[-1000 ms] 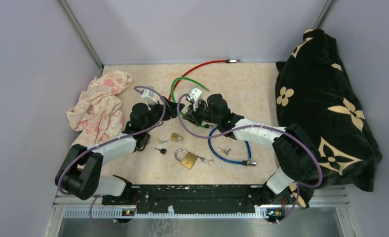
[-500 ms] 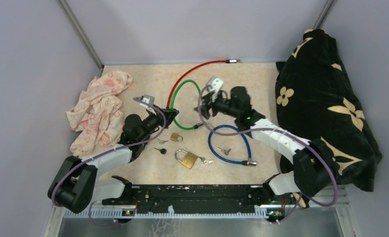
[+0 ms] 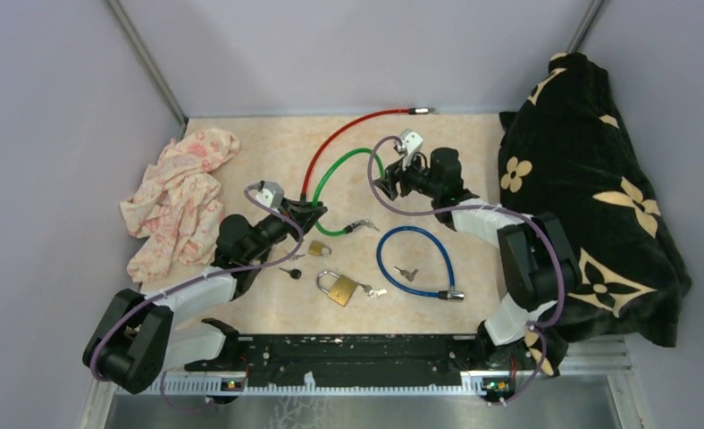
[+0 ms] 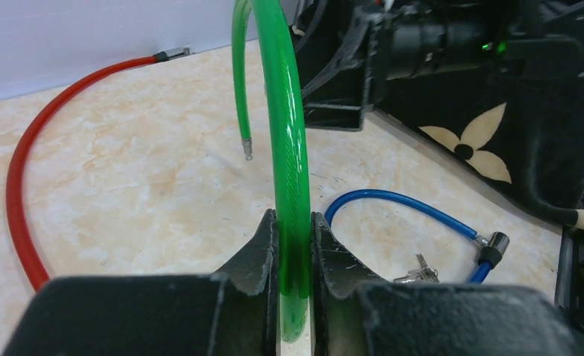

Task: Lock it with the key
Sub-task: Pick up the lock from the center of the board, then lock the lock.

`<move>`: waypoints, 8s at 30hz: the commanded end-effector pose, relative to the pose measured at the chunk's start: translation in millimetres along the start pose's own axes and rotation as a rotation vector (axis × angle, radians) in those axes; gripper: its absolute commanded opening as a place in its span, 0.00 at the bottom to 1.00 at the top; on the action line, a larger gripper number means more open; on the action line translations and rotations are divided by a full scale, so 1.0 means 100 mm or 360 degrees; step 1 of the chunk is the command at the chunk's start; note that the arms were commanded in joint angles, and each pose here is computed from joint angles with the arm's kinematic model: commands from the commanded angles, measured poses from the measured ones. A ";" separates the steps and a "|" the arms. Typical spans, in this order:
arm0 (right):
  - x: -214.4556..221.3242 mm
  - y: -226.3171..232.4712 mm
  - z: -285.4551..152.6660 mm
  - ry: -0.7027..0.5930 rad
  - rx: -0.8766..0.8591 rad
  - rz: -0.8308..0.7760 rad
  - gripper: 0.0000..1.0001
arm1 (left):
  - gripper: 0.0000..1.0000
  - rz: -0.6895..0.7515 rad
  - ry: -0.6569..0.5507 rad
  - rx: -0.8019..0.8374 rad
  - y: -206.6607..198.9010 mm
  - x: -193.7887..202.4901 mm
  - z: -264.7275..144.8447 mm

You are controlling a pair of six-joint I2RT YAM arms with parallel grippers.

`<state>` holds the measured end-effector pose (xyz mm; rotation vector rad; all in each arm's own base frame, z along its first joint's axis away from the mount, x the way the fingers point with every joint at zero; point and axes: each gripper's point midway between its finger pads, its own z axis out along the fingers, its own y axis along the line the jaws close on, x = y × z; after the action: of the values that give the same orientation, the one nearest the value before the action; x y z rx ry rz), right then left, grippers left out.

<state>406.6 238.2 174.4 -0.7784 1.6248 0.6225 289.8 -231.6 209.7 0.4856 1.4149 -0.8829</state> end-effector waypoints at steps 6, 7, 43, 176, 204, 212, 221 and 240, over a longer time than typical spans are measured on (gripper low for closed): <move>-0.23 -0.40 0.39 -0.0220 0.0128 -0.0102 0.58 | 0.00 0.0136 -0.0177 0.0125 -0.17 -0.33 -0.02; -0.21 -0.41 0.41 -0.0225 0.0127 -0.0096 0.57 | 0.00 0.0136 -0.0175 0.0127 -0.17 -0.33 -0.02; -2.03 0.56 -0.35 -0.0639 0.0009 -0.0141 0.00 | 0.46 0.0168 0.0000 -0.0228 0.24 0.21 -0.23; -2.40 2.39 0.27 -0.0880 -0.0826 -0.0393 0.00 | 0.00 -0.0223 -0.1308 -0.0262 -0.03 -1.94 -0.71; -2.27 1.96 -0.06 -0.0429 -0.0828 -0.0261 0.83 | 0.00 -0.0204 -0.1254 -0.0261 -0.02 -1.86 -0.66; -2.05 1.60 -0.11 -0.0141 -0.1037 0.0017 0.82 | 0.00 -0.0194 -0.1242 -0.0247 -0.04 -1.85 -0.65; -2.14 1.56 0.13 -0.0161 -0.1258 0.0269 0.50 | 0.00 -0.0186 -0.1245 -0.0243 -0.05 -1.87 -0.65; -2.00 1.72 0.29 -0.0132 -0.1427 0.0323 0.42 | 0.00 -0.0179 -0.1241 -0.0242 -0.05 -1.87 -0.64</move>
<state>318.1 393.5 341.5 -1.1561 1.4197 1.5713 273.7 -147.7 345.5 -0.0747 0.9170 -0.8783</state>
